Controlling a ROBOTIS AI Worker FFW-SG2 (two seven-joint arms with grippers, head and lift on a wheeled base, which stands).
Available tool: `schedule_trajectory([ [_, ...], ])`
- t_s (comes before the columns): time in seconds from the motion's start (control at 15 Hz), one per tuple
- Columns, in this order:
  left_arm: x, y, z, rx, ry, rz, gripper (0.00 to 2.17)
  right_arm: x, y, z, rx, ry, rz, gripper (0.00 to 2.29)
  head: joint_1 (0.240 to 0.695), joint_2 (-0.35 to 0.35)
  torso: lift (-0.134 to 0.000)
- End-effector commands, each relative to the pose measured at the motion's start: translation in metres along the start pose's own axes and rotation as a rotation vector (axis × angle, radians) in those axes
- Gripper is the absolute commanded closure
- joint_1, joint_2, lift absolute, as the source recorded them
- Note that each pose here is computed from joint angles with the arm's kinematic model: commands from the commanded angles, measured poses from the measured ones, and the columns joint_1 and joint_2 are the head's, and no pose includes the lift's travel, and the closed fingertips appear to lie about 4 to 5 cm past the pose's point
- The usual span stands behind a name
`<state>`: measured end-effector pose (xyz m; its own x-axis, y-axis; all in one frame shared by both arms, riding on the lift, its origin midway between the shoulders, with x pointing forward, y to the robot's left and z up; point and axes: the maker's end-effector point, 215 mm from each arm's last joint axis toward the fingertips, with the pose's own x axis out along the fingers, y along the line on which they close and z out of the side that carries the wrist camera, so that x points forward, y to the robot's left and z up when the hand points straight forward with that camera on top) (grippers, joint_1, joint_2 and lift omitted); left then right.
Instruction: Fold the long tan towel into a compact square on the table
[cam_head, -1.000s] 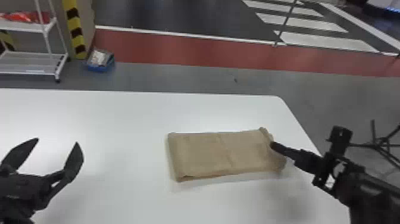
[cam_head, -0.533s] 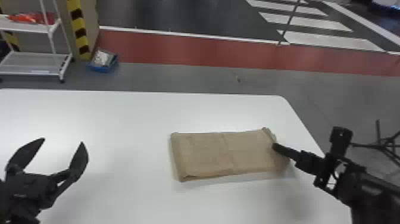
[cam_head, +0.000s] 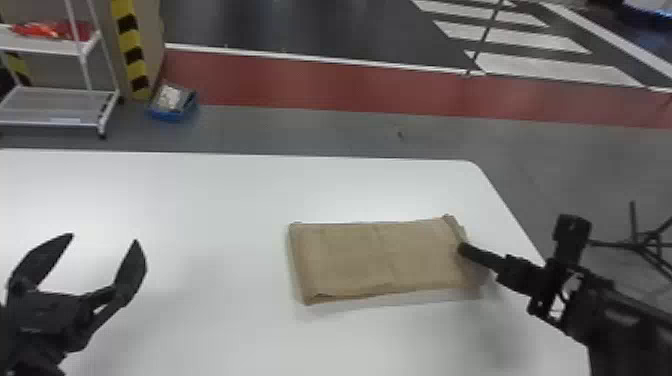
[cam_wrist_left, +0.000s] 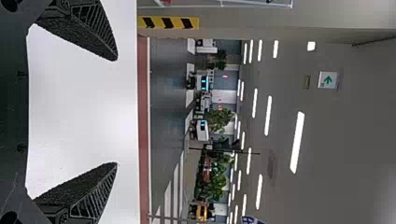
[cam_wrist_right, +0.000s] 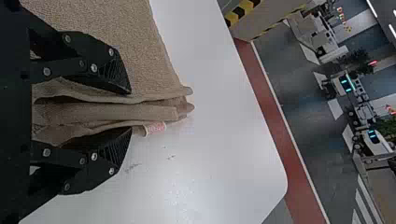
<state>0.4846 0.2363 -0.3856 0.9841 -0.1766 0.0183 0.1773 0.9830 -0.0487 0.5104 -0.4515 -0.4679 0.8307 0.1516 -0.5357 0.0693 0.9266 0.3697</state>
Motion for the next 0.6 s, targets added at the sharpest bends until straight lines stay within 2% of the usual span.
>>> schedule_trajectory([
  [0.0, -0.001, -0.001, -0.001, -0.004, 0.002, 0.002, 0.07, -0.001, -0.002, 0.009, -0.002, -0.013, -0.005, 0.14, 0.695, -0.234, -0.113],
  [0.2, -0.001, -0.004, -0.001, -0.005, 0.002, -0.003, 0.07, -0.002, -0.005, 0.004, 0.016, 0.006, -0.007, 0.14, 0.695, -0.241, -0.113],
  [0.4, -0.001, -0.005, -0.002, -0.004, 0.006, -0.007, 0.08, -0.004, -0.013, -0.003, -0.002, 0.036, -0.035, 0.14, 0.695, -0.246, -0.113],
  [0.53, 0.001, -0.01, -0.003, -0.008, 0.009, -0.015, 0.08, -0.002, -0.022, -0.013, 0.008, 0.059, -0.052, 0.25, 0.695, -0.251, -0.113],
])
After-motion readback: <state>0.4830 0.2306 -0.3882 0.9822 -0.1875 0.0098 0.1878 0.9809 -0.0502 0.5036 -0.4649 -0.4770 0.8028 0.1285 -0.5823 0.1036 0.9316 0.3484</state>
